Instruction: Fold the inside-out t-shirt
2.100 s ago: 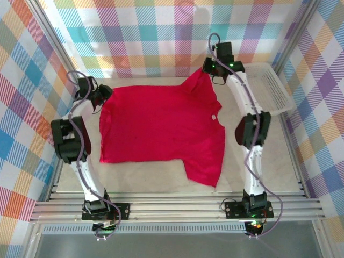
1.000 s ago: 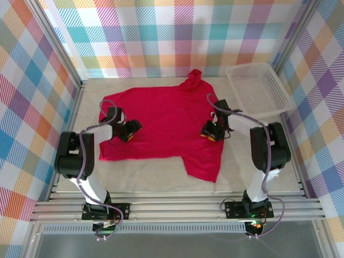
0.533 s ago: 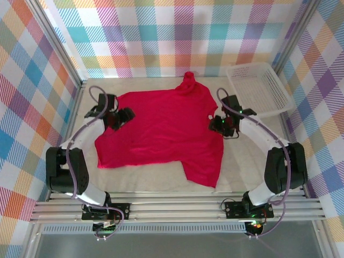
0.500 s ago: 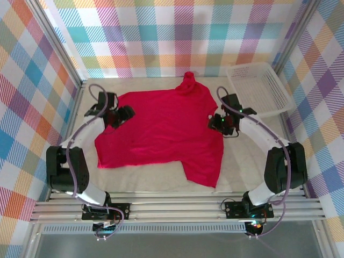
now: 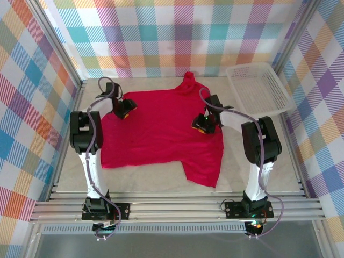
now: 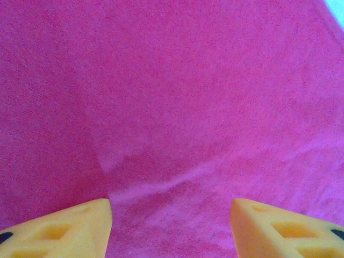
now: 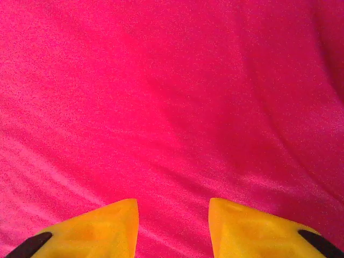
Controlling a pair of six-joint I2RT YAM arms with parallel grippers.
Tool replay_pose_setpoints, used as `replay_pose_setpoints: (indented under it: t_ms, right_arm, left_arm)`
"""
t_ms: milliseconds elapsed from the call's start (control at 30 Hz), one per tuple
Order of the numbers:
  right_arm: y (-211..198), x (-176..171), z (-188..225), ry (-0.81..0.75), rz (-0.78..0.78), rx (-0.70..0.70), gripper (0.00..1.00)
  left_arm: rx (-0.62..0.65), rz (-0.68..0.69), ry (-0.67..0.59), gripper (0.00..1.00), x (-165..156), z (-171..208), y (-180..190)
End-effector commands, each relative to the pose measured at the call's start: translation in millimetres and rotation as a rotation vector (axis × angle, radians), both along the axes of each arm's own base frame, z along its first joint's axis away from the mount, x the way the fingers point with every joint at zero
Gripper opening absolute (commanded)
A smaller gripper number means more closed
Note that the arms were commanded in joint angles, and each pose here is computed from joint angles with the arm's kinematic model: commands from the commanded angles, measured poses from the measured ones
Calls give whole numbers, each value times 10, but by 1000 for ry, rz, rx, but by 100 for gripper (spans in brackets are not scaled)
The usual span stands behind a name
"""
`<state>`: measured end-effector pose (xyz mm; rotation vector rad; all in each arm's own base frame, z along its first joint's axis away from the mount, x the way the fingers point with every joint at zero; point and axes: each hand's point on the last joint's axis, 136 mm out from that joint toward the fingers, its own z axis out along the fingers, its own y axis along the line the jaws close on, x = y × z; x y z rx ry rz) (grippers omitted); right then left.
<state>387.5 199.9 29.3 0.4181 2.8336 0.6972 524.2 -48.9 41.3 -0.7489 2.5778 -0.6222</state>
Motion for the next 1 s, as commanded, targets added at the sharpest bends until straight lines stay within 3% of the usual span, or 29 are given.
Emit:
replay_pose_setpoints:
  t_ms: [0,167,300,467,700,867,967]
  right_arm:
    - [-314,-416,-213,87,-57,-102,33]
    - [-704,-1016,-365,170,-70,-198,33]
    - [-854,-1236,-294,157,-77,-217,33]
    - [-942,-1259,-222,146,-75,-261,32]
    - [-971,-1257,-177,144,-85,-260,32]
    - [-991,-1256,-142,139,-81,-266,32]
    - [-975,-1250,-153,144,-80,-259,32]
  left_arm:
    - [-30,22,46,58,-242,-121,-41]
    - [-52,28,44,58,-664,-267,-258]
    - [33,24,18,59,-689,-125,-139]
    - [119,20,88,59,-423,-96,198]
    - [123,86,158,58,-22,-273,708]
    - [215,84,77,57,391,99,955]
    - [256,76,-54,56,647,519,992]
